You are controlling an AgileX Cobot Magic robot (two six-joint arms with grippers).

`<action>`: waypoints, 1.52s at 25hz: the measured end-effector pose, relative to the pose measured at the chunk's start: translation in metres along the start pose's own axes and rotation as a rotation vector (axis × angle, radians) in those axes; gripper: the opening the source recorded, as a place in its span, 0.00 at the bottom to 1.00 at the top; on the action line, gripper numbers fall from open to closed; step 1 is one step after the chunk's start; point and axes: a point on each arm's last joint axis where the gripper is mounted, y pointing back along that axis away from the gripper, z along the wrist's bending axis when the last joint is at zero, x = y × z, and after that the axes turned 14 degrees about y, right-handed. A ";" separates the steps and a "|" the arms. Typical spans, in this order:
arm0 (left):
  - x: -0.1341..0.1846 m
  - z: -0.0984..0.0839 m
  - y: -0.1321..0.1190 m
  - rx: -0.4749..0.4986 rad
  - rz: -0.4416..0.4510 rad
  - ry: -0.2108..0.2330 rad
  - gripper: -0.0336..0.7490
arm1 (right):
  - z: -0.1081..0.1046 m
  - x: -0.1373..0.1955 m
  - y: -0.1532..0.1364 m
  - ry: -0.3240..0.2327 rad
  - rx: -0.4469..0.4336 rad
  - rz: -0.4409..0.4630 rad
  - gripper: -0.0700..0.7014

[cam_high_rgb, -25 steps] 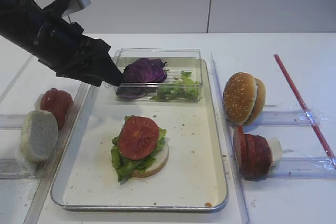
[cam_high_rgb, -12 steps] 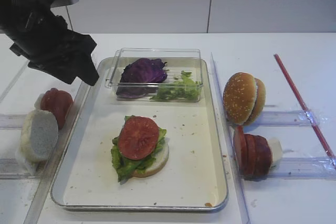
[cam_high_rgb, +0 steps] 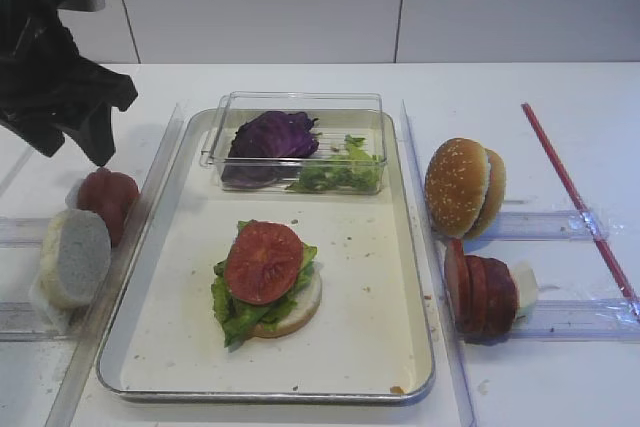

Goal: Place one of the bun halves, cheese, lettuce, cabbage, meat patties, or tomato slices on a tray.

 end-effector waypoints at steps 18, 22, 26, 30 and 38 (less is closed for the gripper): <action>0.025 0.010 0.061 -0.032 -0.147 0.018 0.56 | 0.000 0.000 0.000 0.000 0.000 0.000 0.68; 0.041 0.013 0.090 -0.014 -0.233 0.012 0.56 | 0.000 0.000 0.000 0.000 0.000 0.000 0.68; 0.061 0.017 0.118 0.003 -0.316 0.001 0.56 | 0.000 0.000 0.000 0.000 0.000 0.000 0.68; 0.081 0.021 0.142 0.017 -0.395 -0.012 0.56 | 0.000 0.000 0.000 0.000 0.000 0.000 0.68; 0.120 0.028 0.180 0.045 -0.536 -0.013 0.56 | 0.000 0.000 0.000 0.000 0.000 0.000 0.68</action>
